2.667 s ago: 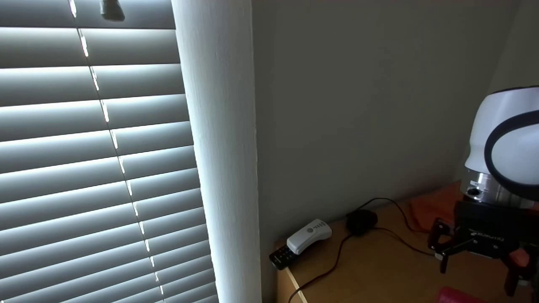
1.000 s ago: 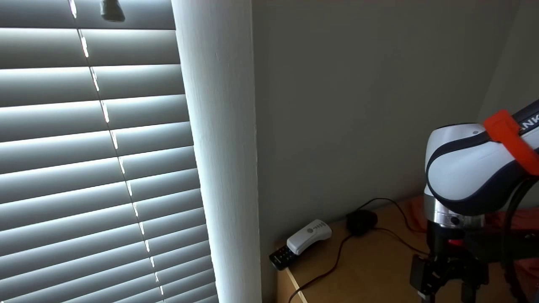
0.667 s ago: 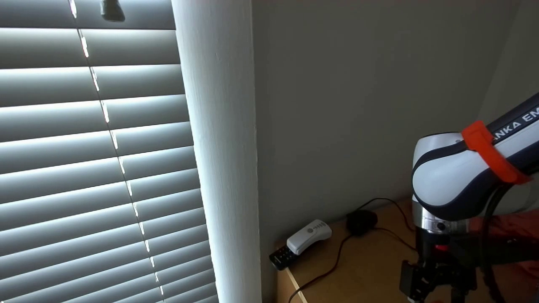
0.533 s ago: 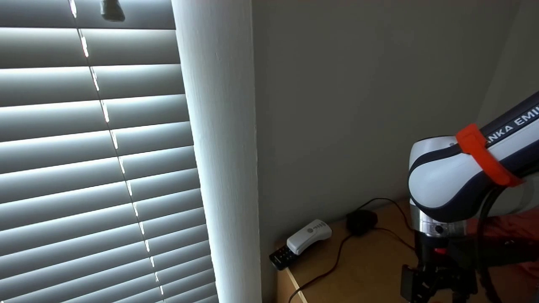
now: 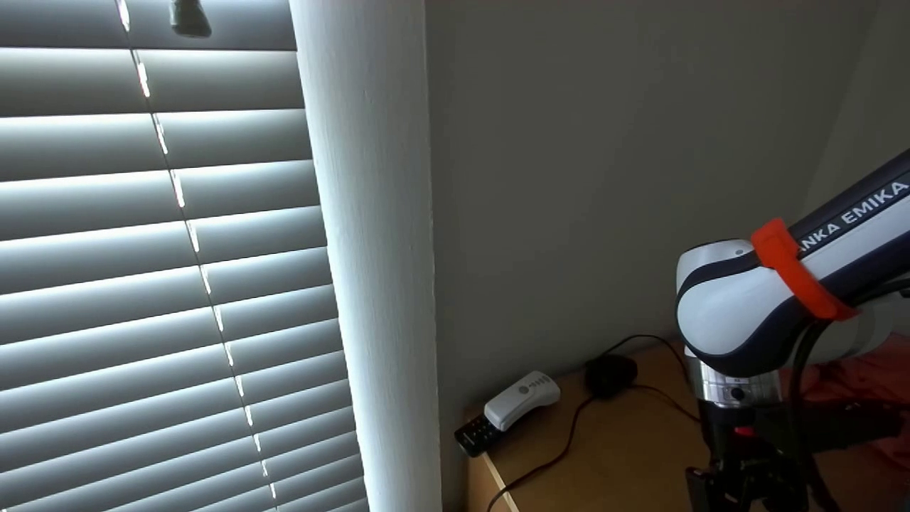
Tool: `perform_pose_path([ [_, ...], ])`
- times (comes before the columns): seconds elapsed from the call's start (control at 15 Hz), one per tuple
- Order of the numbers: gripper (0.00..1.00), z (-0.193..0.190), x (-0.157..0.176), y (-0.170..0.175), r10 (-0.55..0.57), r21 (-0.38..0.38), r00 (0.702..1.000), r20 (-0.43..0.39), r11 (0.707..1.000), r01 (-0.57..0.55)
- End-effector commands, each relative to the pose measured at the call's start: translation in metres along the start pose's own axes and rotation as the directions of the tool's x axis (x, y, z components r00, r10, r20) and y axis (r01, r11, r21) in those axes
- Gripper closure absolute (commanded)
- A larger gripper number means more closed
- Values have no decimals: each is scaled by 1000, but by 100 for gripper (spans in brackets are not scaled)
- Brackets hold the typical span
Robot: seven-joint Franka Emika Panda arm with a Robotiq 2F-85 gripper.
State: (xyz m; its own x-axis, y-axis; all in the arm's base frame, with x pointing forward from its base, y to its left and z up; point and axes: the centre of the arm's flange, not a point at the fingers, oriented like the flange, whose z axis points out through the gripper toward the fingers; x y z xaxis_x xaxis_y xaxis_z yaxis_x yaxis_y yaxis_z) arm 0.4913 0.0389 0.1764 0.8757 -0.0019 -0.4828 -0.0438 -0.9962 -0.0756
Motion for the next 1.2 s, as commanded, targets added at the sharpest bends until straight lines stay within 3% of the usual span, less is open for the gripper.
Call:
perform_pose_path([
  [0.0,51,-1,1,-4,25,-7,1000,-19,1000,-25],
  [0.27,52,-8,-21,-16,99,-4,991,-87,995,-99],
  [0.47,52,-19,-41,-28,199,2,960,-196,979,-203],
  [0.8,52,-35,-65,-43,375,59,846,-380,922,-382],
  [1.13,52,-42,-79,-40,480,99,678,-556,849,-520],
])
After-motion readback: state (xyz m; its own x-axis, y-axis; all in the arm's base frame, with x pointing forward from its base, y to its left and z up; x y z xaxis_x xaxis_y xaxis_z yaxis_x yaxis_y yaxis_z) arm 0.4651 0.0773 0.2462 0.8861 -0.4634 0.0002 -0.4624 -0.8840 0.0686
